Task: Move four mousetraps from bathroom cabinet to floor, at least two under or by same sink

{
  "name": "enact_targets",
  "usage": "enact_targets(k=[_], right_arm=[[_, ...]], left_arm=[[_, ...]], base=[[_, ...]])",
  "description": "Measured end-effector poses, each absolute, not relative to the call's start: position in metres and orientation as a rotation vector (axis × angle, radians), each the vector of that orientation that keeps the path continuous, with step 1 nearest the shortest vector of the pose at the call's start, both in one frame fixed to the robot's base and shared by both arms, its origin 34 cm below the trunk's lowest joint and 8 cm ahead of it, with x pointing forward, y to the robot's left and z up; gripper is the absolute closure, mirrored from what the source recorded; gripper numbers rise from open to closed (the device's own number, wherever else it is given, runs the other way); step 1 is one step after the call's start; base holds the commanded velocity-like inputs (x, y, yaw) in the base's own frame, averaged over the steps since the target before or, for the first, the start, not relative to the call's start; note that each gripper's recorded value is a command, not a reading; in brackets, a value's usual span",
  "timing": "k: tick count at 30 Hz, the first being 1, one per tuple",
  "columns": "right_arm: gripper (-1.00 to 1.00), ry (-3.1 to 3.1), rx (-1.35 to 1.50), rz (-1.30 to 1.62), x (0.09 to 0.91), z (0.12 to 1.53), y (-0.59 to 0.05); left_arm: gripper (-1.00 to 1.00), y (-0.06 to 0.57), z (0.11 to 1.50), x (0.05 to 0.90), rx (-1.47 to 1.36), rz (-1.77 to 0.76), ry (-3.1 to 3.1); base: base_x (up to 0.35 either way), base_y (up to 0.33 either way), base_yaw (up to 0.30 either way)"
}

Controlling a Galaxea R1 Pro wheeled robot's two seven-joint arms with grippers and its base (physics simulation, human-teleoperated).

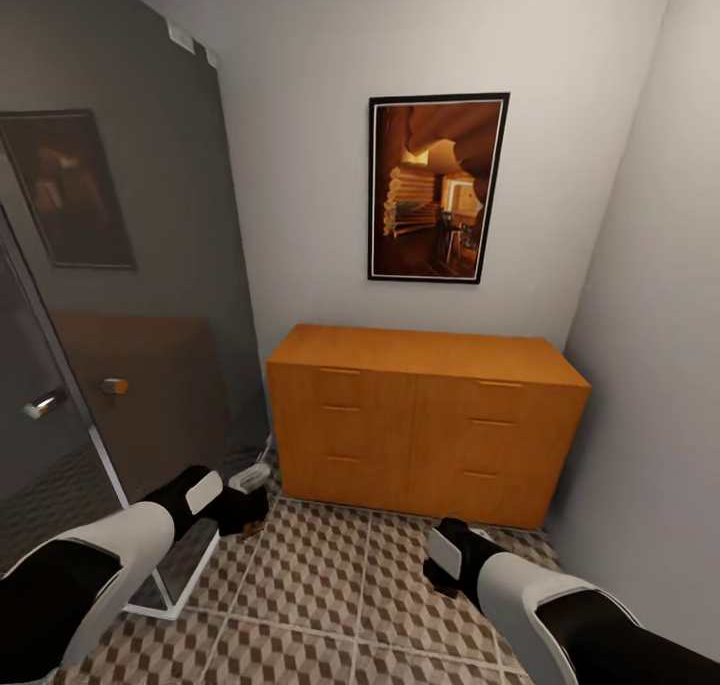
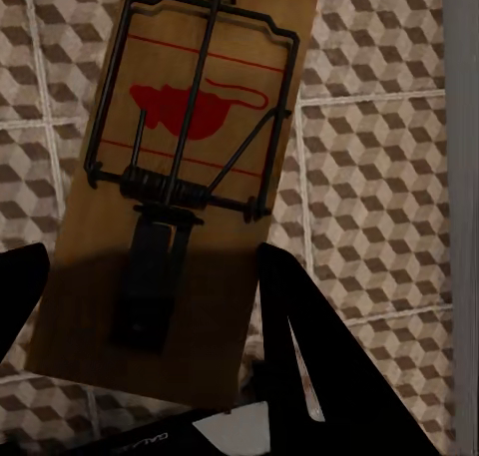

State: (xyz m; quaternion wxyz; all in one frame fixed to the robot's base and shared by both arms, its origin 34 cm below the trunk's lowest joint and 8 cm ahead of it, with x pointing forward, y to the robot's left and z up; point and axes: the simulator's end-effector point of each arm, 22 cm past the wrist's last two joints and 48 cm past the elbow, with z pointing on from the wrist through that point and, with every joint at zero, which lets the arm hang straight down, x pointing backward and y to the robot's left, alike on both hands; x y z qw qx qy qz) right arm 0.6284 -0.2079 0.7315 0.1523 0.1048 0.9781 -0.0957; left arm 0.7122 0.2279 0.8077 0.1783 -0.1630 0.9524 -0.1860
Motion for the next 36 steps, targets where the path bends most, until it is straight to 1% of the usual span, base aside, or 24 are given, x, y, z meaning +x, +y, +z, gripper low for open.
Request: enact_targets(k=[3, 10, 18, 23, 27, 36], right_arm=[[1.00, 2.819, 0.289, -0.287, 0.618, 0.724, -0.209], [1.00, 2.836, 0.282, -0.301, 0.603, 0.715, -0.212], [1.00, 2.895, 0.319, -0.328, 0.554, 0.680, -0.250], [1.00, 2.893, 0.342, -0.319, 0.542, 0.670, -0.268], [1.00, 2.895, 0.357, -0.332, 0.533, 0.665, -0.282], [1.00, 2.923, 0.345, -0.381, 0.503, 0.651, -0.302]], left_arm=[[1.00, 0.236, 0.785, 0.694, -0.436, -0.445, 2.726], [1.00, 0.243, 0.745, 0.653, -0.418, -0.373, 2.783], [1.00, 0.249, 0.701, 0.600, -0.434, -0.327, 2.830], [1.00, 0.252, 0.688, 0.583, -0.446, -0.311, 2.837], [1.00, 0.256, 0.679, 0.569, -0.456, -0.293, 2.846], [1.00, 0.271, 0.657, 0.532, -0.486, -0.247, 2.875]], base=[[-0.009, 0.000, 0.207], [-0.031, 0.000, 0.181], [-0.005, 0.000, 0.149], [-0.008, 0.000, 0.160], [-0.173, 0.000, 0.169], [-0.291, 0.000, 0.185]])
